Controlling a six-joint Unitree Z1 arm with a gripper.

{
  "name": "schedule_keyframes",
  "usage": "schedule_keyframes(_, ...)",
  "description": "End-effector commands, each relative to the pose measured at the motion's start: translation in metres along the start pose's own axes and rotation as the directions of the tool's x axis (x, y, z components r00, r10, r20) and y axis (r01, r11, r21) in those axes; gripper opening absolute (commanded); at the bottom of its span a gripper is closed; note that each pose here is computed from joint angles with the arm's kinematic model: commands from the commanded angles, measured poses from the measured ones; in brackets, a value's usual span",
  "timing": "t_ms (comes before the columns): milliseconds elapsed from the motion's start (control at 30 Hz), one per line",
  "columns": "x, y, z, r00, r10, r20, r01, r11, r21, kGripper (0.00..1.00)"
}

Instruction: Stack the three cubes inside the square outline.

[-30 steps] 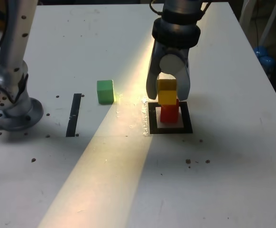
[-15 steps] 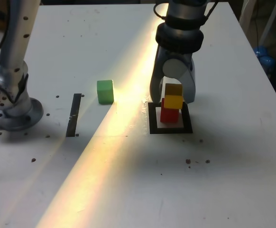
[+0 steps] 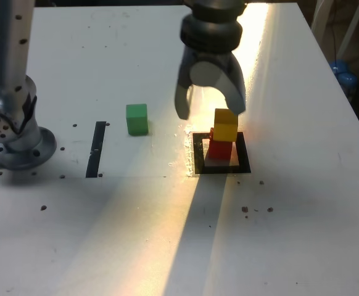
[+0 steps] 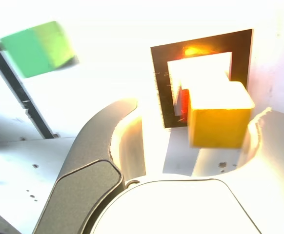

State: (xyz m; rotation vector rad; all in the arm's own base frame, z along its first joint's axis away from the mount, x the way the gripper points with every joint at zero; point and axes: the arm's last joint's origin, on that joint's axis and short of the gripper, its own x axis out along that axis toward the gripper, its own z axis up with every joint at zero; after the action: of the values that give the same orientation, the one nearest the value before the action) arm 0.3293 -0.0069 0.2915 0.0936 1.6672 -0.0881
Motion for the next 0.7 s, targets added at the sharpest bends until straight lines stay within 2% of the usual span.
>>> schedule_keyframes(0,-0.006,0.003,-0.018,1.0,0.009,0.003,-0.009,1.0,-0.019,0.99)
schedule_keyframes(167,-0.005,0.006,-0.054,0.9994,0.028,-0.021,-0.029,0.998,-0.053,0.99)
schedule_keyframes(367,0.015,0.005,-0.09,0.9979,0.03,-0.058,-0.035,0.996,-0.083,0.99)
schedule_keyframes(667,0.052,0.004,-0.109,0.9953,0.018,-0.095,-0.028,0.994,-0.105,0.99)
